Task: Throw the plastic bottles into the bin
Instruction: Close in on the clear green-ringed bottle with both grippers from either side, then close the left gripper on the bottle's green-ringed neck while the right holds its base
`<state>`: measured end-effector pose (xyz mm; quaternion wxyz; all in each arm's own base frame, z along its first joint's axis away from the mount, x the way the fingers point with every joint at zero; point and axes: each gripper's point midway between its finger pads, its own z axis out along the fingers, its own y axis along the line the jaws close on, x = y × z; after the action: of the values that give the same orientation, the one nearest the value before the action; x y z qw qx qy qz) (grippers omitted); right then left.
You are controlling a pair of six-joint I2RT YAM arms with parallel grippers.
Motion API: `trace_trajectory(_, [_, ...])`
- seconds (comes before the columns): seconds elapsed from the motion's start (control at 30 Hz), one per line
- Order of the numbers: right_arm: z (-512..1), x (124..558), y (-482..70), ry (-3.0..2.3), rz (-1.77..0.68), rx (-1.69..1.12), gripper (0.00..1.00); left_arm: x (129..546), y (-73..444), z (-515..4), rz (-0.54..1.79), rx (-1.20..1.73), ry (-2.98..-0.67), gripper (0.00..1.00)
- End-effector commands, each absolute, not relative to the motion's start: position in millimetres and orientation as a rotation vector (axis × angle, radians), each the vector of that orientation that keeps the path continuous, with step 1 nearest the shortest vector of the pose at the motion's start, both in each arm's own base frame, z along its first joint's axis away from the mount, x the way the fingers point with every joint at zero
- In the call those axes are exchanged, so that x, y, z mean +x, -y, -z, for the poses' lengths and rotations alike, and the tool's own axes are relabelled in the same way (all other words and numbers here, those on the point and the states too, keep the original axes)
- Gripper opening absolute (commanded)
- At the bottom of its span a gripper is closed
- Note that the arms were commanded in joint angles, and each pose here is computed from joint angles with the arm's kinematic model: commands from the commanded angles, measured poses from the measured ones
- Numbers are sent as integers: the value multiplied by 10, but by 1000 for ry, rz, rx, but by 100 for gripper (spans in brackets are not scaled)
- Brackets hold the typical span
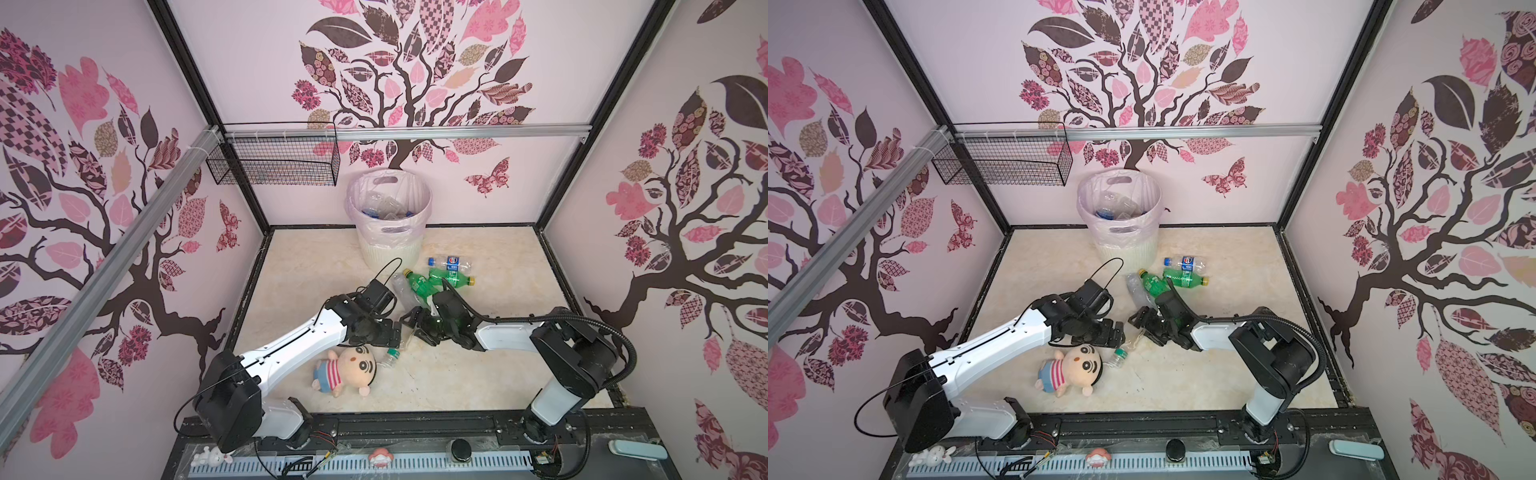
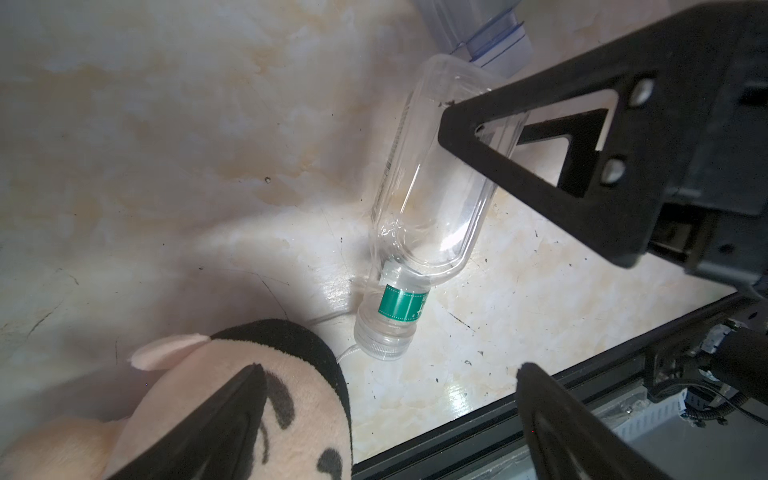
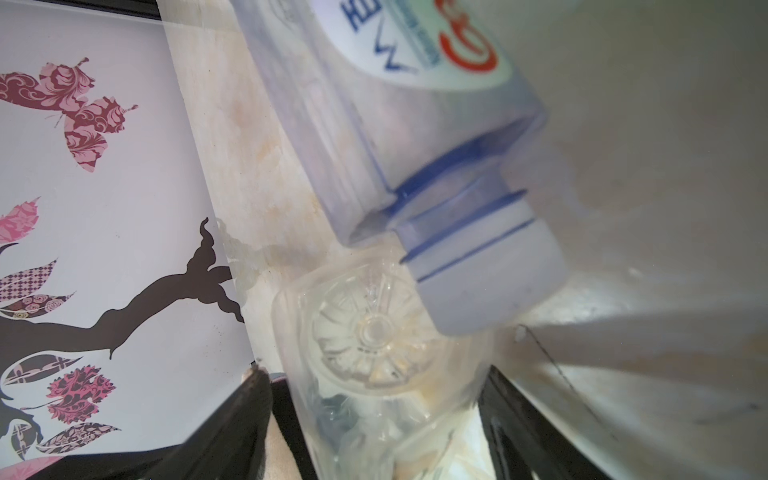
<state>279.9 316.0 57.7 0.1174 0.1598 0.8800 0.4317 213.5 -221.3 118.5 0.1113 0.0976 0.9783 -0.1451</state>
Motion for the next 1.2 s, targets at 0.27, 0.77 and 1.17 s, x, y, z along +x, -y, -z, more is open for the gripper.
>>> trace_trajectory(0.27, [-452, 2820, -3293, -2627, -1190, 447, 82, 2102, 2129, -1131, 408, 290, -2876, 97])
trace_trajectory(0.77, [-266, 2845, -3365, -2650, -1111, 404, 75, 2073, 2028, -1130, 390, 280, -2881, 97])
trace_trajectory(1.17, [-306, 2881, -3300, -2625, -1056, 391, 55, 2088, 1975, -1130, 386, 267, -2882, 97])
